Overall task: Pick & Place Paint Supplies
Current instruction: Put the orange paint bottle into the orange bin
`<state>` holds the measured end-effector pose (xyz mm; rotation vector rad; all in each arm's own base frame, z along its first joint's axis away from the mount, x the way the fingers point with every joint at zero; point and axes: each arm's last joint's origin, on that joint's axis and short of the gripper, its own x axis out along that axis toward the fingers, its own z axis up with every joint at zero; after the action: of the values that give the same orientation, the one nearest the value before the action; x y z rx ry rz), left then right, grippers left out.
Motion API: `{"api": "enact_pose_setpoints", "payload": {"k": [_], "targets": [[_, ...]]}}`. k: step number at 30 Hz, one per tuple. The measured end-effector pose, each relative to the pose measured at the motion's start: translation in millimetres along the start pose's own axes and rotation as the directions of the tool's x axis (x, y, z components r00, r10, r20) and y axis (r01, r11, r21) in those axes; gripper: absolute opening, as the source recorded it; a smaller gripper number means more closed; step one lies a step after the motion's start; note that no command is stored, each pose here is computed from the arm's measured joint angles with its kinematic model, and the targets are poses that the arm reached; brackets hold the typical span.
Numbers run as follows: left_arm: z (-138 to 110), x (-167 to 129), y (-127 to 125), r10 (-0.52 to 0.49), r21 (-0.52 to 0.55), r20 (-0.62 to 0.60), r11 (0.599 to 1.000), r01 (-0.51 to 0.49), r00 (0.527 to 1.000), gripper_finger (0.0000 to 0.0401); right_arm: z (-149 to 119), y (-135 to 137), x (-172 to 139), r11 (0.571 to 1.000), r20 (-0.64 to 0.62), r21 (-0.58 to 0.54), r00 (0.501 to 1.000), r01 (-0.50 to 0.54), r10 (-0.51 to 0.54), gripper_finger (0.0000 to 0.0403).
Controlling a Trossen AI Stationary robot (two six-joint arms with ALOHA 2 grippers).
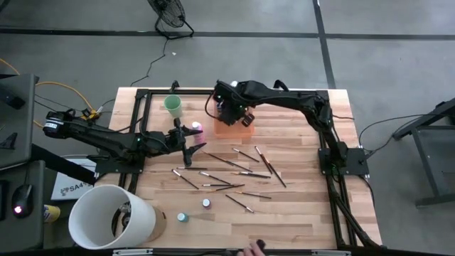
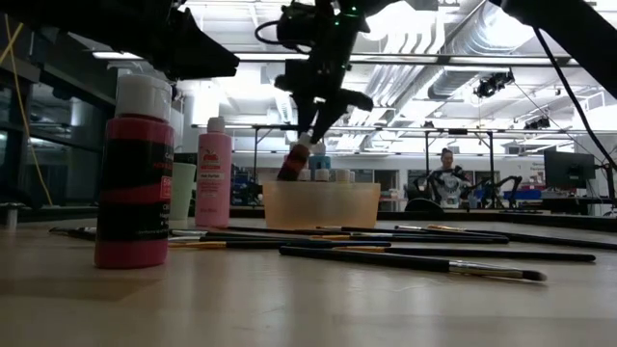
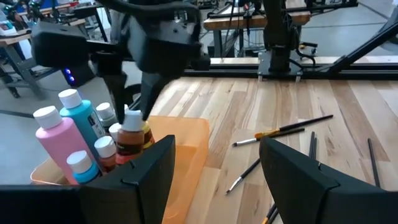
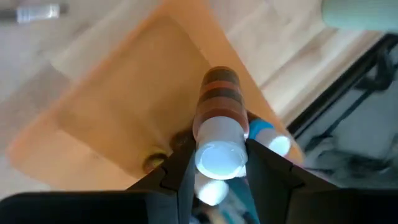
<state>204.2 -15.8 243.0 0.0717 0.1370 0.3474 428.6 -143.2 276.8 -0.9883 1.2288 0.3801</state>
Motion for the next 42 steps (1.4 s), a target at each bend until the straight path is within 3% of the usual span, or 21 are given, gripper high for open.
{"api": "enact_pose_setpoints", "payload": {"k": [6, 11, 19, 29, 42], "targets": [[-1, 0, 0, 0.000, 0.014, -0.008, 1.000, 0.000, 1.000, 0.0228, 11, -2, 23, 0.974, -0.107, -0.223, 0.993, 0.031, -0.056, 0.0114], [-1, 0, 0, 0.000, 0.017, -0.008, 1.000, 0.000, 1.000, 0.0228, 10, -1, 45, 0.954, -0.183, -0.299, 0.982, -0.014, -0.043, 0.0114], [-1, 0, 0, 0.000, 0.025, -0.014, 1.000, 0.001, 1.000, 0.0228, 8, -3, 51, 0.949, -0.167, -0.314, 0.985, -0.011, -0.044, 0.0115], [-1, 0, 0, 0.000, 0.027, -0.013, 1.000, 0.001, 1.000, 0.0228, 8, -1, 51, 0.948, -0.162, -0.318, 0.986, -0.029, -0.024, 0.0150], [-1, 0, 0, 0.000, 0.026, -0.013, 1.000, 0.001, 1.000, 0.0228, 11, -3, 51, 0.950, -0.130, -0.313, 0.990, 0.006, -0.049, 0.0123]]}}
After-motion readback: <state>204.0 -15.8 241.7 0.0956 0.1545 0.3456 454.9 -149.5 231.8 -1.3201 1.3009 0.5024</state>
